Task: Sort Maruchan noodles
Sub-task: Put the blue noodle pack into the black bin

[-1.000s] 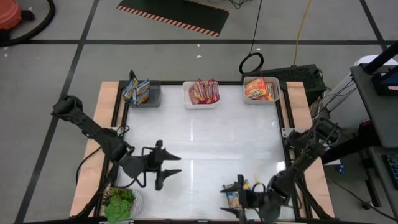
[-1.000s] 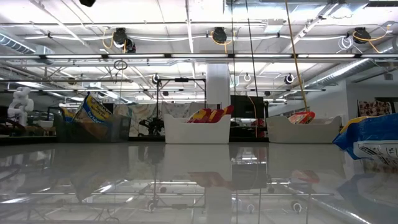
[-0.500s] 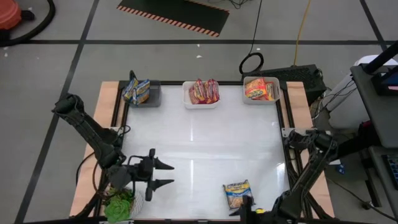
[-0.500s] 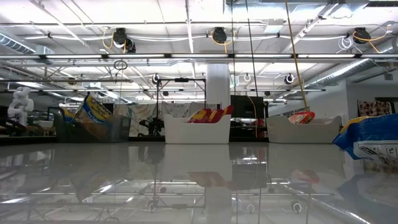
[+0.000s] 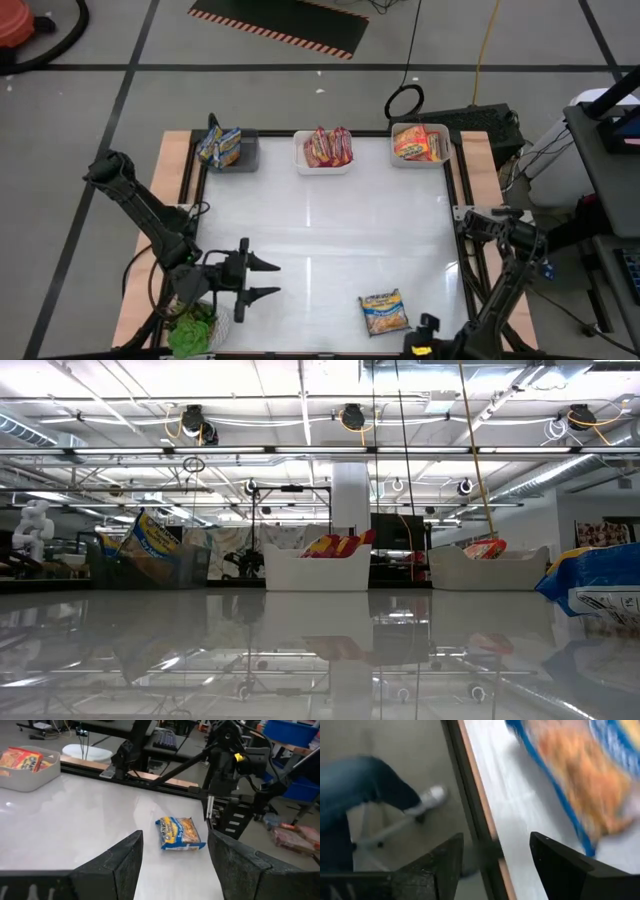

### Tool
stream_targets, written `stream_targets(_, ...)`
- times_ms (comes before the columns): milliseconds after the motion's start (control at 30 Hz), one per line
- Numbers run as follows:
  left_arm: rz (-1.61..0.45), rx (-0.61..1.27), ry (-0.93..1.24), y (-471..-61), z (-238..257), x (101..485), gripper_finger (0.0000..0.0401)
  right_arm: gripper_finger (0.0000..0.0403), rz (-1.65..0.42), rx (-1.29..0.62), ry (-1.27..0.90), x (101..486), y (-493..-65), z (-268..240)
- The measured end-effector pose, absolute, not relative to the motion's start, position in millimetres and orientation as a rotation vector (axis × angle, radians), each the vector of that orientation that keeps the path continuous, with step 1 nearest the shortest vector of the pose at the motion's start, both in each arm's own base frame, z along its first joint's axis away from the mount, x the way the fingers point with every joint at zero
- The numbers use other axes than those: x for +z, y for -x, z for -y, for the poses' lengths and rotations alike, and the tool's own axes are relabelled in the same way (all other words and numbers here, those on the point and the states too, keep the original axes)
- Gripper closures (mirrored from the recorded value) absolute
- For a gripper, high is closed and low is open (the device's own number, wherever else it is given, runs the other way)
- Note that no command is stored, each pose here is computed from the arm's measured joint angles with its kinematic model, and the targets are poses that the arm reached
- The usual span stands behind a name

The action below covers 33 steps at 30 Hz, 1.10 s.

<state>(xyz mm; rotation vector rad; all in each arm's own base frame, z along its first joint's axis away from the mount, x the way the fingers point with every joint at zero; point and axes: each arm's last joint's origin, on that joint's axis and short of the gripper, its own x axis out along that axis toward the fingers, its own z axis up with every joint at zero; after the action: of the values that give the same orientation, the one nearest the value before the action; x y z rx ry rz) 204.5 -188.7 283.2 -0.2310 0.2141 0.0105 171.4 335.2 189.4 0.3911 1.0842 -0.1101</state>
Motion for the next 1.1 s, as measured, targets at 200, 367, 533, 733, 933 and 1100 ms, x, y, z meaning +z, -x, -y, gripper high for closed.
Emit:
stream_targets(200,-0.212,0.015,0.201,-204.6,188.3,283.2,0.0173,0.0189,-1.149,-0.151,-0.326,186.8,-157.5,-331.9)
stream_targets(367,-0.211,0.027,0.160,-207.7,184.9,283.2,0.0173,0.0189,-1.215,-0.276,-0.231,184.4,-148.8,-318.3)
stream_targets(533,-0.211,0.054,0.097,-213.8,177.8,283.1,0.0173,0.0189,-1.240,-0.318,-0.137,181.8,-150.9,-307.5)
stream_targets(733,-0.210,0.095,0.015,-222.3,166.2,283.8,0.0173,0.0189,-1.362,-0.269,-0.128,159.7,-167.8,-291.1)
stream_targets(933,-0.214,0.143,-0.018,-231.2,153.6,283.9,0.0173,0.0189,-1.385,-0.299,-0.116,146.0,-178.0,-272.8)
stream_targets(1100,-0.223,0.128,0.040,-237.6,145.6,283.5,0.0173,0.0189,-1.375,-0.324,-0.074,141.9,-187.5,-261.1)
